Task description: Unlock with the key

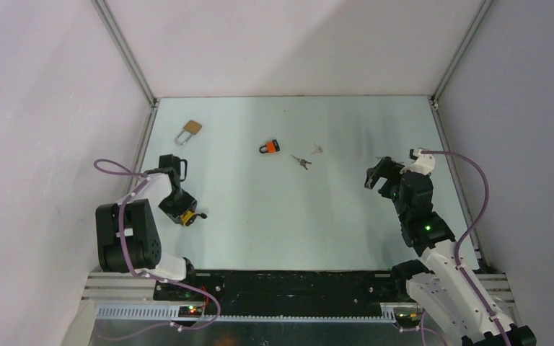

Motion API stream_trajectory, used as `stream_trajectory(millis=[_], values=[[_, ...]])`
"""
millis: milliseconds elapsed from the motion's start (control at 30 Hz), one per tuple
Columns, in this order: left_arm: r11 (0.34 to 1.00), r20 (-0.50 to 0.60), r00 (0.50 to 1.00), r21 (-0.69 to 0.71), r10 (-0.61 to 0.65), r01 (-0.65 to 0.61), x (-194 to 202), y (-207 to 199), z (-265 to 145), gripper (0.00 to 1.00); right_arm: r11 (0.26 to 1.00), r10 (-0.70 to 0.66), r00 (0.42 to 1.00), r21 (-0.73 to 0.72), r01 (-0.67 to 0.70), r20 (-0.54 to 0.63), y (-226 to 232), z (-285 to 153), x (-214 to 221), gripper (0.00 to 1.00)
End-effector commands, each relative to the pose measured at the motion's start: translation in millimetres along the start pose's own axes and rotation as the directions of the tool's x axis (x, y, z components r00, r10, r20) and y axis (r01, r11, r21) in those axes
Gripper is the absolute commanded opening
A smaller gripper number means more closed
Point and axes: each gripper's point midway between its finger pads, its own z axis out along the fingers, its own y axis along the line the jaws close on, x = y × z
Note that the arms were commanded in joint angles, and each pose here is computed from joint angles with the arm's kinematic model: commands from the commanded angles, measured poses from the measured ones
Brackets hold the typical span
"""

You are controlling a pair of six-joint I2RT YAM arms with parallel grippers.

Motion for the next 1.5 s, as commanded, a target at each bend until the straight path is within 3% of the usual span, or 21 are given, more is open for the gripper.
stream_trajectory(millis=[0, 133, 267, 400, 633, 1000, 1133, 1467], values=[[0.997, 0.002, 1.0, 0.069, -0.031, 0.03, -5.3, -18.4, 0.9, 0.39, 0.999, -0.02, 1.0, -0.039, 0.021, 0.012, 6.3, -2.8, -4.0, 1.0], [0.992, 0.005, 1.0, 0.124, -0.013, 0.012, -1.1, -35.7, -5.3, 0.22, 0.998, -0.011, 0.999, -0.056, 0.012, 0.031, 9.9, -3.1, -8.5, 1.0], [0.982, 0.035, 0.999, 0.187, 0.035, -0.041, 1.5, -61.7, -21.1, 0.16, 0.995, 0.032, 0.998, -0.101, -0.027, 0.047, 20.0, -3.3, -14.4, 1.0], [0.961, 0.06, 0.992, 0.248, 0.106, -0.118, 12.9, -92.7, -38.5, 0.14, 0.989, 0.08, 0.994, -0.13, -0.071, 0.068, 25.8, -2.6, -18.1, 1.0], [0.904, 0.187, 0.945, 0.289, 0.27, -0.316, 32.1, -147.5, -68.8, 0.15, 0.969, 0.007, 0.999, -0.248, 0.002, 0.035, 44.8, -3.0, -10.4, 1.0], [0.829, 0.164, 0.897, 0.344, 0.41, -0.441, 87.0, -211.1, -59.7, 0.17, 0.972, -0.033, 0.991, -0.233, 0.003, -0.127, 56.2, 18.2, 6.3, 1.0], [0.825, 0.139, 0.895, 0.348, 0.424, -0.445, 98.6, -211.6, -46.9, 0.22, 0.974, -0.053, 0.982, -0.225, 0.011, -0.182, 63.8, 25.8, 11.0, 0.98], [0.804, 0.142, 0.905, 0.42, 0.4, -0.421, 104.8, -210.0, -61.4, 0.61, 0.983, -0.101, 0.94, -0.18, 0.043, -0.325, 69.6, 41.7, 31.9, 0.94]])
